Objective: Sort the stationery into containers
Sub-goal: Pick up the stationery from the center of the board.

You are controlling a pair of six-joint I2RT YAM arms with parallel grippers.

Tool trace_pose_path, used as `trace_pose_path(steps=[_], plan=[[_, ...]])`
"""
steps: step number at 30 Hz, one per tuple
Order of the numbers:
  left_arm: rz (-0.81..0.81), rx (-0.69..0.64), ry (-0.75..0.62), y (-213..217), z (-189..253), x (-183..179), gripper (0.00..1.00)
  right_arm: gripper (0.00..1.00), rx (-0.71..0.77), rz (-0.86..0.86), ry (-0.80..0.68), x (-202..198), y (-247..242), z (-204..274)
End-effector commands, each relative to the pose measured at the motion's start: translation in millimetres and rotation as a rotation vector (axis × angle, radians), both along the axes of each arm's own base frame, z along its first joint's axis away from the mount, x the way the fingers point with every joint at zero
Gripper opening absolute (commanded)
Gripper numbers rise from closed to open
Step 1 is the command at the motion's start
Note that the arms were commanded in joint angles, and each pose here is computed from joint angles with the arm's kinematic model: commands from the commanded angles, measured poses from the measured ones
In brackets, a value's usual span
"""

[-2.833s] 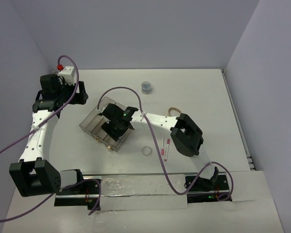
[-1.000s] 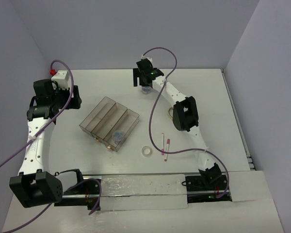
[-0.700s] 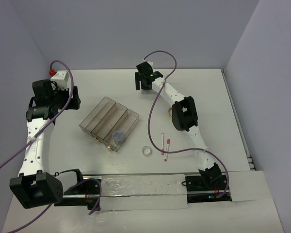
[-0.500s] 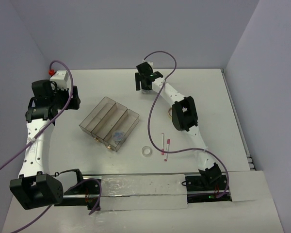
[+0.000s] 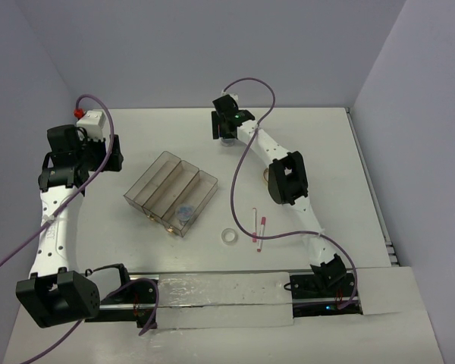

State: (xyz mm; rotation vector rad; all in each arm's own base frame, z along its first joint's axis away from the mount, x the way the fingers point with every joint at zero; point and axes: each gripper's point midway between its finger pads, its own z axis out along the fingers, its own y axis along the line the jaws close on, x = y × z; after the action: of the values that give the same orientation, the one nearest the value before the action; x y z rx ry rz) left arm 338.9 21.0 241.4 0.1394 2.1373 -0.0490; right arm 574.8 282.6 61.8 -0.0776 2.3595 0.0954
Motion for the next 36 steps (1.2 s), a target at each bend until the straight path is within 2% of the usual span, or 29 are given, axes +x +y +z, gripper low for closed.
trace_pose_path(steps=[1,7,9,11,14,17,20,22,25,26,28,30,34,36], plan=[[0.004,0.015,-0.05,5,16,1,0.89,0.78,0.012,0.0,-0.024,7,0,9],[0.006,0.014,-0.049,6,16,1,0.89,0.72,0.014,-0.003,-0.022,8,0,8],[0.007,0.017,-0.054,7,17,1,0.89,0.66,0.017,-0.004,-0.023,8,0,9],[0.009,0.022,-0.057,9,18,0,0.89,0.55,0.018,-0.006,-0.019,8,-1,8],[0.009,0.023,-0.055,9,17,-1,0.9,0.47,0.023,-0.006,-0.014,7,-3,7],[0.01,0.02,-0.053,9,16,-2,0.89,0.19,0.027,-0.005,-0.022,7,-3,11],[0.008,0.015,-0.052,9,16,-3,0.89,0.01,0.03,0.005,-0.035,5,-2,15],[0.006,0.012,-0.05,9,15,-3,0.9,0.0,0.01,0.024,-0.045,0,-5,16],[0.007,0.009,-0.054,8,17,-3,0.9,0.0,0.011,0.044,-0.105,-3,-5,44],[0.008,0.008,-0.057,8,19,-3,0.9,0.0,0.03,0.054,-0.151,-6,-6,72],[0.009,0.004,-0.058,8,19,-3,0.9,0.0,0.049,0.074,-0.188,-11,-5,88],[0.009,-0.004,-0.058,8,20,-3,0.9,0.0,0.071,0.09,-0.257,-15,-4,123],[0.0,-0.02,-0.045,5,19,-6,0.89,0.0,0.06,0.152,-0.342,-42,-6,180],[0.002,-0.021,-0.046,5,20,-7,0.89,0.0,0.027,0.214,-0.33,-63,5,176]])
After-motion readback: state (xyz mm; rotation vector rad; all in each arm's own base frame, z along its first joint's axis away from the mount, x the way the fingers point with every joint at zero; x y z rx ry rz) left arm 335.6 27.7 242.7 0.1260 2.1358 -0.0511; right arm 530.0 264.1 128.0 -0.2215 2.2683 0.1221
